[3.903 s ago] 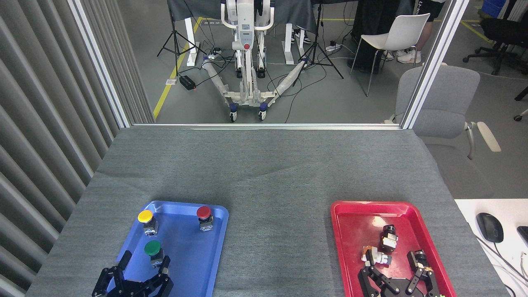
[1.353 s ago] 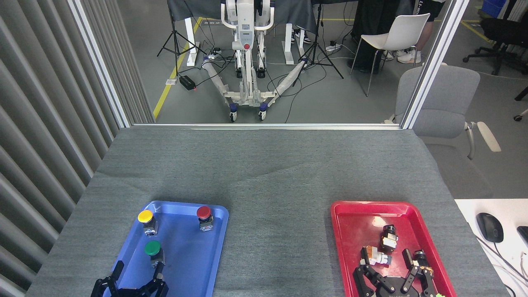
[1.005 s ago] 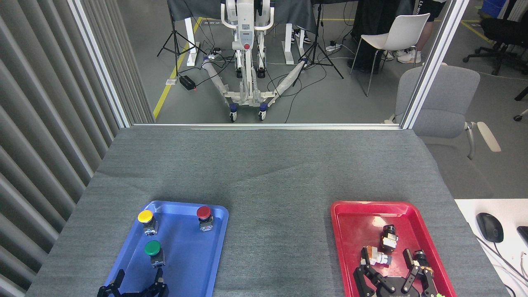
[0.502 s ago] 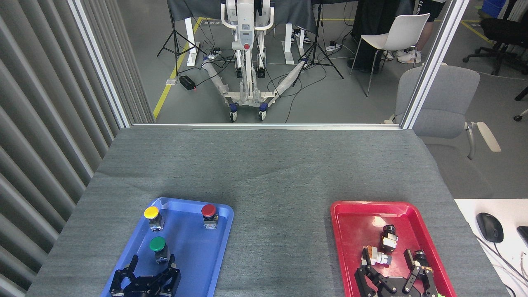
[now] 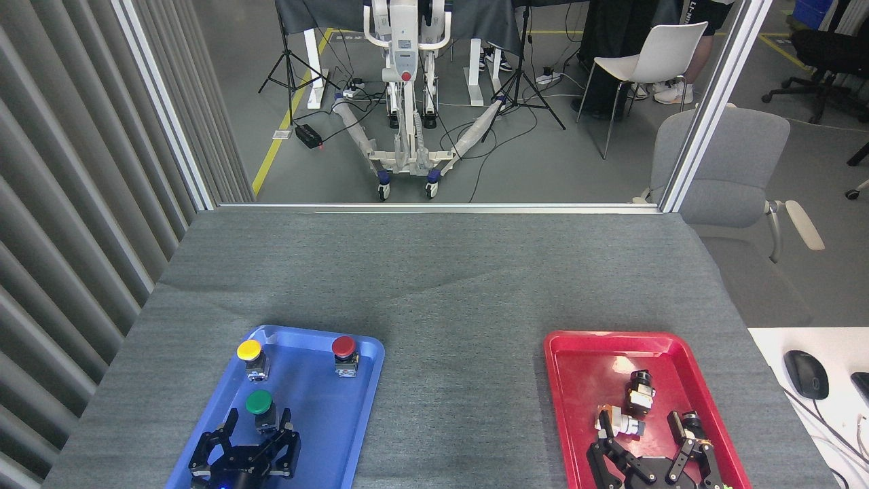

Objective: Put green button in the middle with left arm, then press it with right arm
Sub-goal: 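Close the left hand around the green button in the blue tray, then carry the green button with the left hand toward the table middle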

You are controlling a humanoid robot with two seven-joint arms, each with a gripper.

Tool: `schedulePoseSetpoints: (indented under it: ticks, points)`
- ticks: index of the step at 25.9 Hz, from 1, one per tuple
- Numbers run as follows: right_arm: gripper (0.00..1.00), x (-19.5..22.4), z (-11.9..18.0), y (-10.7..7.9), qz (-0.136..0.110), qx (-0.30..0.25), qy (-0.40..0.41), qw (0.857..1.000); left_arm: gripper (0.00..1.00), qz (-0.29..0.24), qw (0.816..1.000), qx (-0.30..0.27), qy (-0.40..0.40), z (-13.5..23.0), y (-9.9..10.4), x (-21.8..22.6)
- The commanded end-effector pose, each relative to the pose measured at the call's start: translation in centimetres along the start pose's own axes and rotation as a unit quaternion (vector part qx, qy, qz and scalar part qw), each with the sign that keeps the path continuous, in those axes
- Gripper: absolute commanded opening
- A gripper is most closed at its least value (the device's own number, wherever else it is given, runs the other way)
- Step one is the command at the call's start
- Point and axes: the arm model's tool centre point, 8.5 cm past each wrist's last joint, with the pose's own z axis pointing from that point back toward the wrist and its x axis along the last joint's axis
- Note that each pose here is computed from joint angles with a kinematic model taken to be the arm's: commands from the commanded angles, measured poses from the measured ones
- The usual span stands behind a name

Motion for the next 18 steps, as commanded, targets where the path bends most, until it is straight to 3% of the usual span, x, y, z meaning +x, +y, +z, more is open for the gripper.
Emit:
schedulePoseSetpoints:
  ticks: [1, 5, 12, 15, 18]
  points:
    - [1.00, 0.1, 0.0, 0.0, -0.001, -0.001, 0.000, 1.000, 0.73, -0.001, 1.000, 0.002, -0.004, -0.6, 0.4, 0.3]
    - [1.00, 0.1, 0.0, -0.1, -0.001, -0.002, -0.001, 1.000, 0.57, -0.002, 1.000, -0.007, -0.007, -0.6, 0.0, 0.5]
    - [1.00, 0.0, 0.0, 0.0, 0.000, -0.001, -0.002, 1.000, 0.00, -0.038, 0.998, -0.005, -0.059, -0.3, -0.1, 2.7]
    - [1.00, 0.0, -0.1, 0.0, 0.000, 0.000, -0.001, 1.000, 0.00, -0.044, 0.990, 0.038, -0.126, -0.2, 2.3, 4.6]
    - [1.00, 0.0, -0.1, 0.0, 0.000, 0.000, -0.001, 1.000, 0.00, -0.069, 0.955, 0.122, -0.261, 0.7, 6.7, 9.3]
